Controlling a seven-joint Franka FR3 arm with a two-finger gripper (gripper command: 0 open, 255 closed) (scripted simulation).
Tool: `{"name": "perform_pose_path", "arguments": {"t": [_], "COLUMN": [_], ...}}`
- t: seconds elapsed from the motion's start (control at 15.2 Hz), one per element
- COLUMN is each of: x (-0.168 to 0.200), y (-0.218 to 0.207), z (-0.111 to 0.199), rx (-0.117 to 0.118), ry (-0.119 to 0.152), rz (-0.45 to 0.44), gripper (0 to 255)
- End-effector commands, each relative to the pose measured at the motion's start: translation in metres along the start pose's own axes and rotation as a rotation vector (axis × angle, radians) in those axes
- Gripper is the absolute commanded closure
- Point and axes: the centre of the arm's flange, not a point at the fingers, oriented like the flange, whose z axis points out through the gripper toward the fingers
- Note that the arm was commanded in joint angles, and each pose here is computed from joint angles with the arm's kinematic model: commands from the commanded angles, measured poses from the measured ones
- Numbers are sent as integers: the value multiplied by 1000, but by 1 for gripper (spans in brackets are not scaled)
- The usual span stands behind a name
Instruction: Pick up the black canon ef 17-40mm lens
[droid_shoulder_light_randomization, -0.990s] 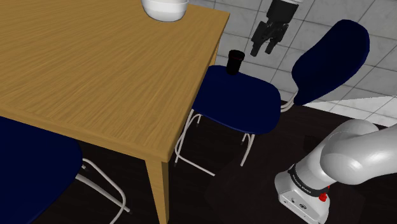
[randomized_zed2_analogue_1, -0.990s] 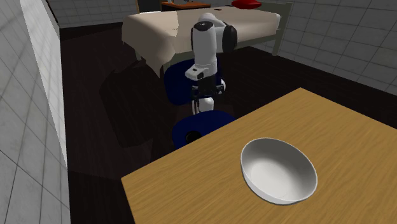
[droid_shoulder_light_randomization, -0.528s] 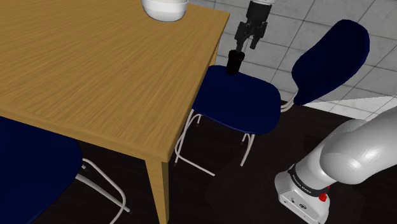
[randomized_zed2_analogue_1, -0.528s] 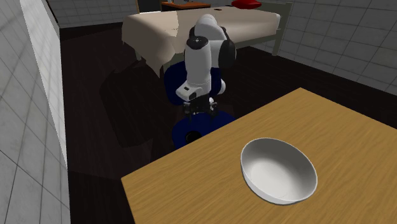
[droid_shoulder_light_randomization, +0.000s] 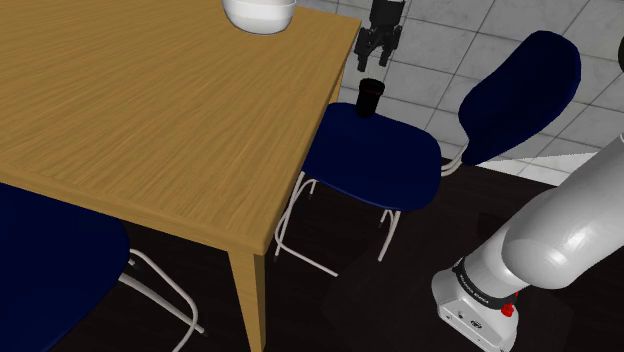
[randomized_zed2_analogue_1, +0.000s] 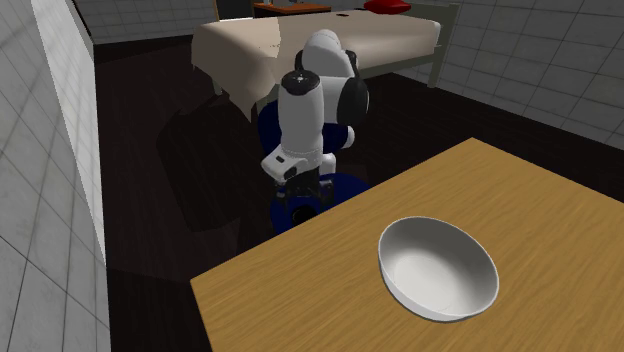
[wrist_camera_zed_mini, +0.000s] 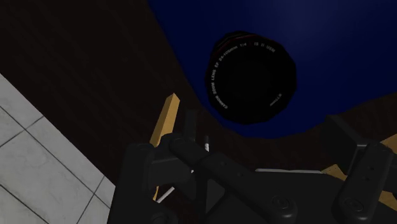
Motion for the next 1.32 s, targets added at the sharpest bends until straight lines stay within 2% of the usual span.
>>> {"name": "perform_pose_path", "arguments": {"t": [0.0,0.4,0.46,0.99,1.06,1.25], "x": [12,13,14,3,13,13], "y": [1,0,0,-3,0,0], "z": [34,58,58,59,58,42], "rx": [-1,-1,-2,-2,-1,-1], "ry": [-42,-42,-42,-42,-42,-42], "rz": [2,2,2,2,2,2], "gripper": [0,0,255,255,255,255]}}
